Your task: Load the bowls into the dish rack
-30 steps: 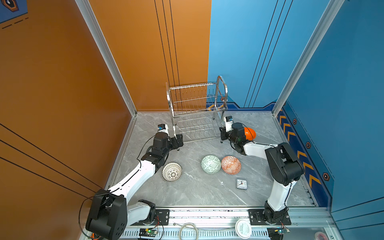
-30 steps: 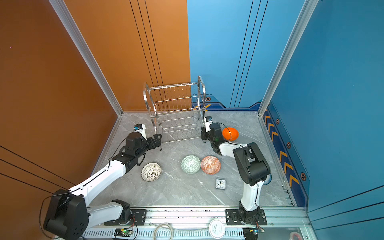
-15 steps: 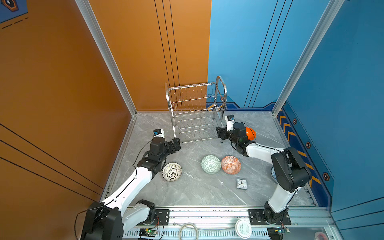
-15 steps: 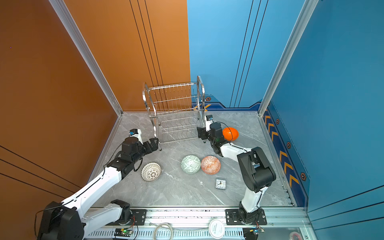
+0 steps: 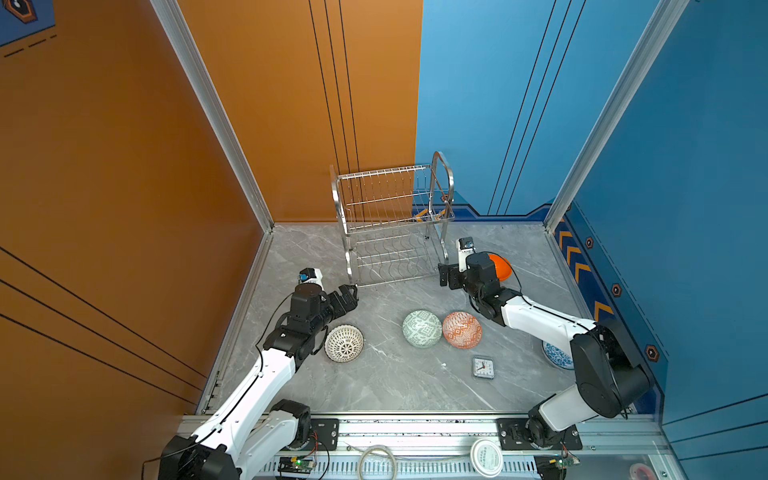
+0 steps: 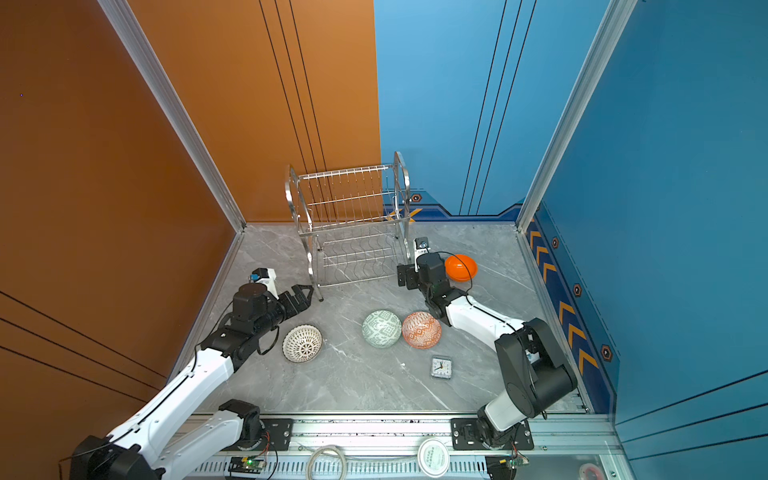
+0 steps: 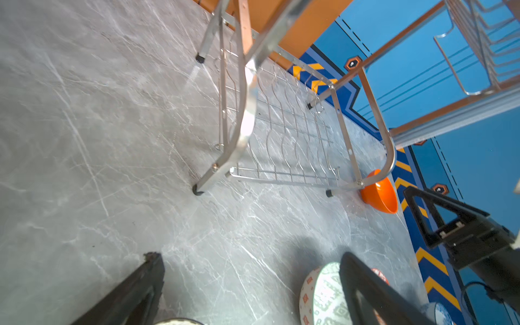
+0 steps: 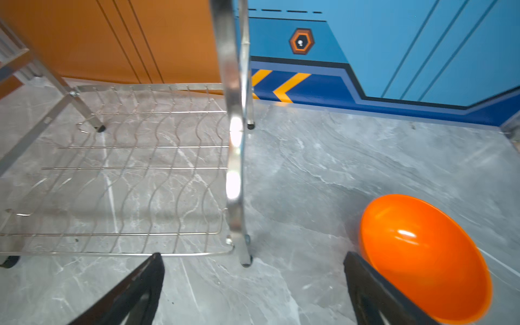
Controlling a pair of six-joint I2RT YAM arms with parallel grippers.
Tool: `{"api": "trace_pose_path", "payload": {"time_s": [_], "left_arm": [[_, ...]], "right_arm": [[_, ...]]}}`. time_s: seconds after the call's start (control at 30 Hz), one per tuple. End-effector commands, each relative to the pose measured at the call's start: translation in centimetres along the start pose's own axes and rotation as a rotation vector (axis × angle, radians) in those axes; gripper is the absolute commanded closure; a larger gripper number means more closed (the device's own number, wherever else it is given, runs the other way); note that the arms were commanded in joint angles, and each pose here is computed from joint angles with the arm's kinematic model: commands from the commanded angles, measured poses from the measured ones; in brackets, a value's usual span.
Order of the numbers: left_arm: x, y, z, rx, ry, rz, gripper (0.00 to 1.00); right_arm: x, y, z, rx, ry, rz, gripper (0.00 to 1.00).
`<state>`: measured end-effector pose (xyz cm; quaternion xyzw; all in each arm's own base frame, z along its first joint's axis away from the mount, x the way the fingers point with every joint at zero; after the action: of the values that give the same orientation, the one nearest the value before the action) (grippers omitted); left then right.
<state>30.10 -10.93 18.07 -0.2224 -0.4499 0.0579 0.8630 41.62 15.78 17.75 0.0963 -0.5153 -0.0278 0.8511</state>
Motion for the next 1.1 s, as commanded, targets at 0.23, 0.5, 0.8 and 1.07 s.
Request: {"api": "trace_pose_path", "payload": {"time_s": [0.23, 0.5, 0.8, 1.07], "left_arm": [[-2.1, -6.6, -1.5, -0.104, 0.048, -0.188, 0.02], [-2.6, -9.2, -3.5, -0.152, 0.100, -0.222, 0.02], [-3.0, -9.5, -4.3, -0.160, 0.113, -0.227, 0.02], [-3.1, -9.5, -4.4, -0.161, 0.117, -0.231, 0.02]], "right_arm": [[-1.4, -10.9, -0.9, -0.370, 0.145, -0.004, 0.10], [-2.7, -11.7, -4.0, -0.360, 0.238, 0.045, 0.22], [-3.7, -12.6, -6.3, -0.395, 0.329, 0.089, 0.38], [-5.0, -12.8, -7.1, -0.377, 0.417, 0.076, 0.50]]}}
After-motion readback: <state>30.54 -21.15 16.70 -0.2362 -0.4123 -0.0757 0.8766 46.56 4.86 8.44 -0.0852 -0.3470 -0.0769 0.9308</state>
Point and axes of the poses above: each gripper's point midway between its finger pads, its own z axis back along the fingers, its own y axis along the line the jaws close on, x = y × z, the point moved 1 cm from there along z, back along the fingers, and after that the axes turned 12 degrees about -z, right-handed, at the moved point
